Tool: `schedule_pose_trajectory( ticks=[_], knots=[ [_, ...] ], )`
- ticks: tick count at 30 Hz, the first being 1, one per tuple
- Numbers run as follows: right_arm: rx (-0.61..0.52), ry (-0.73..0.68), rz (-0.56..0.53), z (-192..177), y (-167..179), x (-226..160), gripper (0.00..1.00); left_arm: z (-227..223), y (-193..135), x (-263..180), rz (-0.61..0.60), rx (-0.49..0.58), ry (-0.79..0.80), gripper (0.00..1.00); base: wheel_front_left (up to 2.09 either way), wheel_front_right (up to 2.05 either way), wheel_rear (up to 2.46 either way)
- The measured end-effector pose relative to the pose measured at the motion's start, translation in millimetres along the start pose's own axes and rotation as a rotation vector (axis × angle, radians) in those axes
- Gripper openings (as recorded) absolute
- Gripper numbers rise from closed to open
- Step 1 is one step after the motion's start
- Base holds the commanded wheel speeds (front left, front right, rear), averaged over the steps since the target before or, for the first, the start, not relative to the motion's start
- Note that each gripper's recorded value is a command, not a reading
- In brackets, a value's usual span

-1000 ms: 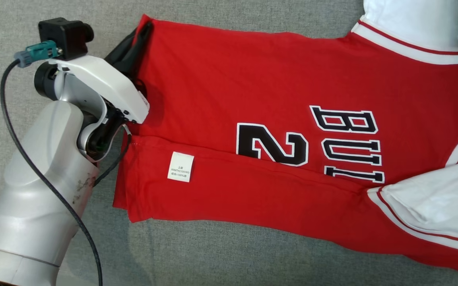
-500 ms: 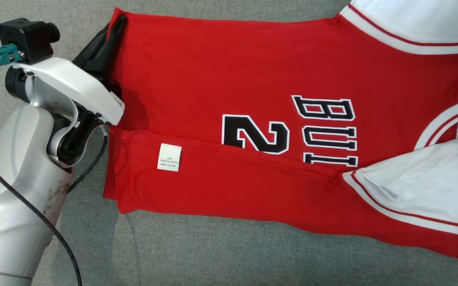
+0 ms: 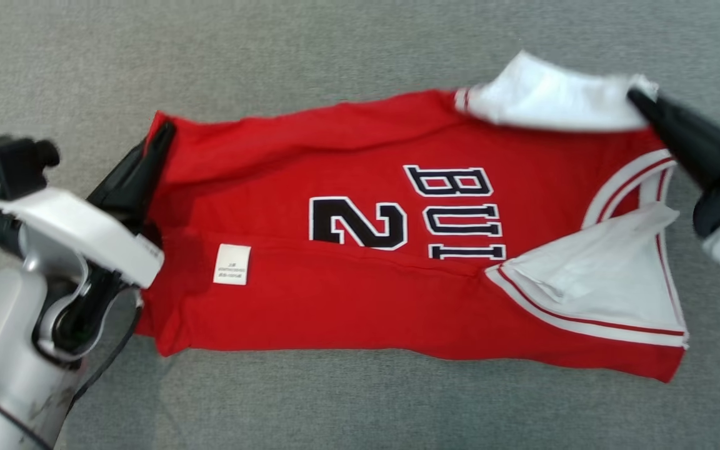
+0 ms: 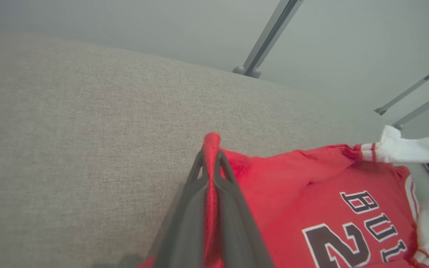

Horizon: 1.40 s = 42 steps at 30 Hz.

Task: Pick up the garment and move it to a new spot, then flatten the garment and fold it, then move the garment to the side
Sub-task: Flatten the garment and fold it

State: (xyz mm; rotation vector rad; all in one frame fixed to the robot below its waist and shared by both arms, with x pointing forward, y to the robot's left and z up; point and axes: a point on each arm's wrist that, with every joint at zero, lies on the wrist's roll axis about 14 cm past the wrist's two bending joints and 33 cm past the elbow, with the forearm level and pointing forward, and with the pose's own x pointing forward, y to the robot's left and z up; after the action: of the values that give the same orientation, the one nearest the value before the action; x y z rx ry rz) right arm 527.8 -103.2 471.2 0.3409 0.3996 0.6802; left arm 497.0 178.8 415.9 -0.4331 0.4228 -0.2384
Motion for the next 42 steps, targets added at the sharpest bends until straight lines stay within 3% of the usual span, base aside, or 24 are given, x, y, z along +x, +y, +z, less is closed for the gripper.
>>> schedule_pose_trajectory(
  ticks=[10,17,18,19,20,21,22,27,35,42],
  knots=[
    [0.213,-0.053,-0.056,-35,20,-68,0.00,2,2,-27,0.014,-0.108,-0.022,0.00,0.00,0.00,0.00],
    [0.374,-0.063,-0.145,-71,25,-96,0.00,-27,12,-41,0.059,-0.168,0.048,0.00,0.00,0.00,0.00],
    [0.383,-0.056,-0.161,-77,24,-99,0.00,-32,14,-41,0.067,-0.174,0.058,0.04,0.00,0.00,0.00],
    [0.394,-0.048,-0.175,-83,23,-100,0.00,-35,16,-42,0.076,-0.184,0.063,0.35,0.00,0.00,0.00],
    [0.409,-0.044,-0.187,-88,23,-100,0.14,-39,18,-43,0.086,-0.190,0.068,0.90,0.00,0.00,0.00],
    [0.417,-0.038,-0.195,-93,23,-100,0.44,-42,19,-43,0.094,-0.189,0.072,1.00,0.00,0.00,0.00],
    [0.422,-0.041,-0.205,-95,22,-100,1.00,-44,21,-44,0.101,-0.184,0.072,1.00,0.00,0.00,0.00],
    [0.393,-0.125,-0.249,-87,16,-99,1.00,-32,24,-45,0.136,-0.128,-0.032,1.00,0.00,0.00,0.00],
    [0.161,-0.433,-0.361,-25,-3,-120,1.00,24,16,-59,0.209,0.039,-0.334,1.00,0.00,0.00,0.00],
    [0.007,-0.539,-0.411,4,-2,-127,1.00,64,-3,-77,0.207,0.142,-0.498,1.00,0.00,0.00,0.00]
  ],
)
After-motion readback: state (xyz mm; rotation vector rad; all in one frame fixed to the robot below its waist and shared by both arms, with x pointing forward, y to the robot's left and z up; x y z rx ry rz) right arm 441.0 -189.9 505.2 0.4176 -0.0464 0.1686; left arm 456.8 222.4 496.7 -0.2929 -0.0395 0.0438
